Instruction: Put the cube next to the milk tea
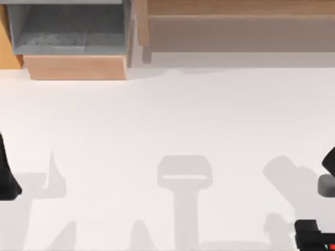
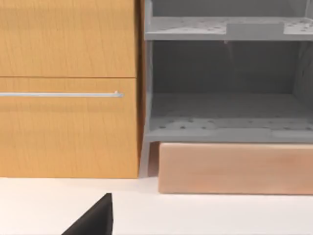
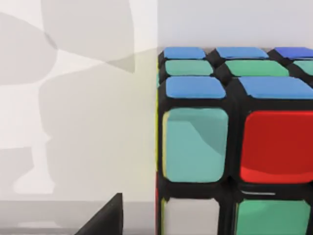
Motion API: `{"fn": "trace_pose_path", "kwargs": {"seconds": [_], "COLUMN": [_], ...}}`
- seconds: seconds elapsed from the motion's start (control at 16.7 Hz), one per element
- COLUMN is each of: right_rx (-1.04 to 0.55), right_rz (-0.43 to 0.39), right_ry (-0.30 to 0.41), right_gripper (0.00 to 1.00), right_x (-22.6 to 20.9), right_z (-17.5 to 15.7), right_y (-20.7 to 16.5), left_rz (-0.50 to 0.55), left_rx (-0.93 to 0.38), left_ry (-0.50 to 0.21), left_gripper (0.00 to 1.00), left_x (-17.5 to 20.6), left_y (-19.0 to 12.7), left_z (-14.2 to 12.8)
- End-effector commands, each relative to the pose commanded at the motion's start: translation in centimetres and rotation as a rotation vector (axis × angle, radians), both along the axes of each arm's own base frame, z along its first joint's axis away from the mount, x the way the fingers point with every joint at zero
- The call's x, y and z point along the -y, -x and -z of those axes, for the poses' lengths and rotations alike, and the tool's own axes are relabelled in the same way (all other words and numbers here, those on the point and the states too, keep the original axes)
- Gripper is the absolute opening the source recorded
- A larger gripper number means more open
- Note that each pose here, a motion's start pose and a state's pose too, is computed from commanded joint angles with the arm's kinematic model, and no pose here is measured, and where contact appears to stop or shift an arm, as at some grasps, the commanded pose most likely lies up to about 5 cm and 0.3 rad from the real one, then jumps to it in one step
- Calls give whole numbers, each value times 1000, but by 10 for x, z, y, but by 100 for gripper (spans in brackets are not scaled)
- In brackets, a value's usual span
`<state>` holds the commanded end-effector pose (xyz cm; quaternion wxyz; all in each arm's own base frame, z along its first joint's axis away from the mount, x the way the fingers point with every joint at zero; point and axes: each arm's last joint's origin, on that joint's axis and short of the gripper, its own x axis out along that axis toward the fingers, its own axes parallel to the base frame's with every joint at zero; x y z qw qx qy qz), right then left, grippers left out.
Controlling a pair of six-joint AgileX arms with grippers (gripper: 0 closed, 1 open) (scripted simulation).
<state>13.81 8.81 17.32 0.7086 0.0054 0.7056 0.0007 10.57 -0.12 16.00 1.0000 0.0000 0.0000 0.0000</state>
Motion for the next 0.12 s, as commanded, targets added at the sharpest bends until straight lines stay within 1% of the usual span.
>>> {"fn": "trace_pose_path", "kwargs": {"seconds": [0.12], "right_rx": [0], "right_rz": [0], "right_ry": [0], "right_gripper": [100], "right_x": [0], "right_z": [0], "right_y": [0], "left_rz": [0], "left_rx": [0], "left_ry": [0], "left_gripper": [100], "left_x": [0], "left_y": [0], "left_z": [0]}}
